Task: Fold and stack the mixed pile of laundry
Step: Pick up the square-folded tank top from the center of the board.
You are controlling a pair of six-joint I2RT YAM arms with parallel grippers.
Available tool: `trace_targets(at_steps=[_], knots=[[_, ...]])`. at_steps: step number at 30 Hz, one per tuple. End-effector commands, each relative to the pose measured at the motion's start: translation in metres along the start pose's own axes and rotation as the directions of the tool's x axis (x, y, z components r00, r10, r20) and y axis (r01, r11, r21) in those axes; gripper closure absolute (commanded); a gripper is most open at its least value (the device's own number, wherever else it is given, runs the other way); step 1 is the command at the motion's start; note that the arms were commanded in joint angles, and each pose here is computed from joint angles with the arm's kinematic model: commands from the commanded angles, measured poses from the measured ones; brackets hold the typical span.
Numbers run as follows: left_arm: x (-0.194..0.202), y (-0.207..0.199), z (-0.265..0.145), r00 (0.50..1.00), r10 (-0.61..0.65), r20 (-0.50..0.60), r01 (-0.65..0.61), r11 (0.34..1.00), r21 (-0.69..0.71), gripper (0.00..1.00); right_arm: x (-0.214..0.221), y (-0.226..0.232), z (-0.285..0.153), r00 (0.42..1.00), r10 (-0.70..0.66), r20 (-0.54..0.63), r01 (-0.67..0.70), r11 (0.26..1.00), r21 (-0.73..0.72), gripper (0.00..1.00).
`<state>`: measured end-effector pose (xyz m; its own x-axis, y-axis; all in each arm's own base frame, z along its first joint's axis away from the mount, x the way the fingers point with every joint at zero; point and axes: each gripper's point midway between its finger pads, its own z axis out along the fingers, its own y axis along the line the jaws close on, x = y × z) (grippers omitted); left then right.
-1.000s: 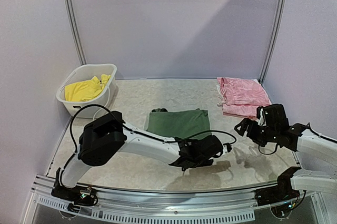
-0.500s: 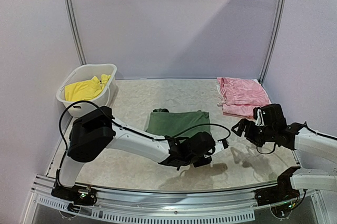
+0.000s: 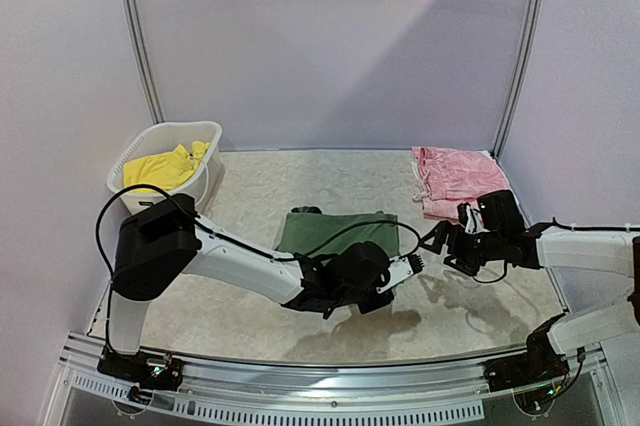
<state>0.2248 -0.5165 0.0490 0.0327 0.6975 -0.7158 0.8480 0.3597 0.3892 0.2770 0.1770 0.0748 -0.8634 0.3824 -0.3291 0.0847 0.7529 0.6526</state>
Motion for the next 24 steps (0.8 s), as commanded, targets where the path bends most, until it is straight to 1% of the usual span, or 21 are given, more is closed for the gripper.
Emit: trace_targets(at_steps=[1,7,12,18,21,24], knots=[[-0.011,0.013,-0.008,0.997,-0.056,0.062,0.055,0.998,0.016,1.00,-0.005,0.035,0.016,0.999,-0.013,-0.047,0.007,0.990,-0.138,0.01],[-0.013,0.013,-0.013,0.995,-0.068,0.077,0.066,0.997,0.027,1.00,0.005,0.055,0.043,0.993,-0.038,-0.115,0.015,0.981,-0.193,0.01],[-0.017,0.014,-0.018,0.992,-0.089,0.095,0.086,0.996,0.028,1.00,0.016,0.052,0.065,0.984,-0.024,-0.176,-0.011,0.981,-0.195,0.01],[-0.020,0.015,-0.025,0.985,-0.115,0.128,0.111,0.993,0.038,1.00,0.023,0.046,0.077,0.978,-0.007,-0.207,-0.033,0.981,-0.191,0.01],[-0.024,0.016,-0.028,0.983,-0.118,0.140,0.113,0.993,0.044,1.00,0.024,0.047,0.081,0.977,-0.004,-0.212,-0.041,0.977,-0.207,0.04],[-0.029,0.016,-0.029,0.981,-0.122,0.151,0.115,0.992,0.052,1.00,0.026,0.048,0.087,0.974,0.006,-0.225,-0.058,0.973,-0.223,0.09]])
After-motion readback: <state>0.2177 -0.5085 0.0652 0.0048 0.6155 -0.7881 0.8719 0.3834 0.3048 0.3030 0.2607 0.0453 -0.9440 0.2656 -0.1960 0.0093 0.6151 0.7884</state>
